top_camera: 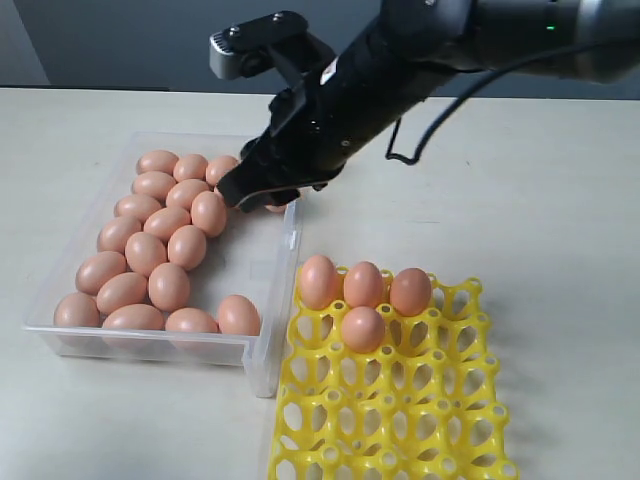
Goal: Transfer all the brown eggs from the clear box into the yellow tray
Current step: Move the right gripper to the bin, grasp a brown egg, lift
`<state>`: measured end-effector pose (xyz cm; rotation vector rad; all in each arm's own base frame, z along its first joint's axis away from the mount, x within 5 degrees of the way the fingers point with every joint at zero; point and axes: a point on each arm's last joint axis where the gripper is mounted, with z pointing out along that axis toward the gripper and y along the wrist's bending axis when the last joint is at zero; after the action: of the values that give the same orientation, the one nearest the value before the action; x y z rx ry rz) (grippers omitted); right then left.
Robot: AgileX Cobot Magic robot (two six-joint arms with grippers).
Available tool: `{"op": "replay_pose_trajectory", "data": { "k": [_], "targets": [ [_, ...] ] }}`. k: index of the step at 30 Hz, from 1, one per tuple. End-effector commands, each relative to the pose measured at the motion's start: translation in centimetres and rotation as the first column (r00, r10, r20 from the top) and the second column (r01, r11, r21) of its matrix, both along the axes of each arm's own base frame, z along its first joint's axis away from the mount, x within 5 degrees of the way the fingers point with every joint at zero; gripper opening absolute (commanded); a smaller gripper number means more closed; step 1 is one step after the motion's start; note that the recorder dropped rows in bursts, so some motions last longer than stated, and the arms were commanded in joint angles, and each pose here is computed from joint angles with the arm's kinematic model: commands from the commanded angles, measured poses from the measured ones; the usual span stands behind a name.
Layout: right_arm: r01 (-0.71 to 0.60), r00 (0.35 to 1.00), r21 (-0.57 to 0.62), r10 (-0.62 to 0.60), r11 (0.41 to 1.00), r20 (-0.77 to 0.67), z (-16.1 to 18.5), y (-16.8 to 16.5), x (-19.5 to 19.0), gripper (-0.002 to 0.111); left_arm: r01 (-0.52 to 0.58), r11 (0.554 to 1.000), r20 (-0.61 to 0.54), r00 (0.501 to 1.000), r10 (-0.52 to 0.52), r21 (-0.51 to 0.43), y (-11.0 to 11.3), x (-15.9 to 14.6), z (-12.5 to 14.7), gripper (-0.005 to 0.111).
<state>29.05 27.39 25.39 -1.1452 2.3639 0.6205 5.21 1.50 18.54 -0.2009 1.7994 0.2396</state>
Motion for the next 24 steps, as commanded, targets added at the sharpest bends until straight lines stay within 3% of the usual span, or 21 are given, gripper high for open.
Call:
{"op": "replay_pose_trajectory", "data": {
  "k": [1,4,11,24],
  "targets": [
    [-0.042,0.992,0.005,0.042,0.999,-0.119,-1.7,2.5,1.6,0.051,0.004,1.000,0.012,1.000,-0.005,0.003,0.0,0.0,0.0,0.000],
    [-0.036,0.973,-0.001,0.035,0.999,-0.228,-4.3,4.4,3.3,0.052,0.004,1.000,0.012,1.000,-0.005,0.003,0.0,0.0,0.0,0.000],
    [0.108,0.958,0.042,-0.093,0.993,-0.271,-8.2,7.5,7.0,0.058,0.004,1.000,0.012,1.000,-0.005,0.003,0.0,0.0,0.0,0.000],
    [0.200,0.908,0.061,-0.161,0.978,-0.387,-13.8,9.0,8.2,0.058,0.004,1.000,0.012,1.000,-0.005,0.003,0.0,0.0,0.0,0.000]
  ]
}}
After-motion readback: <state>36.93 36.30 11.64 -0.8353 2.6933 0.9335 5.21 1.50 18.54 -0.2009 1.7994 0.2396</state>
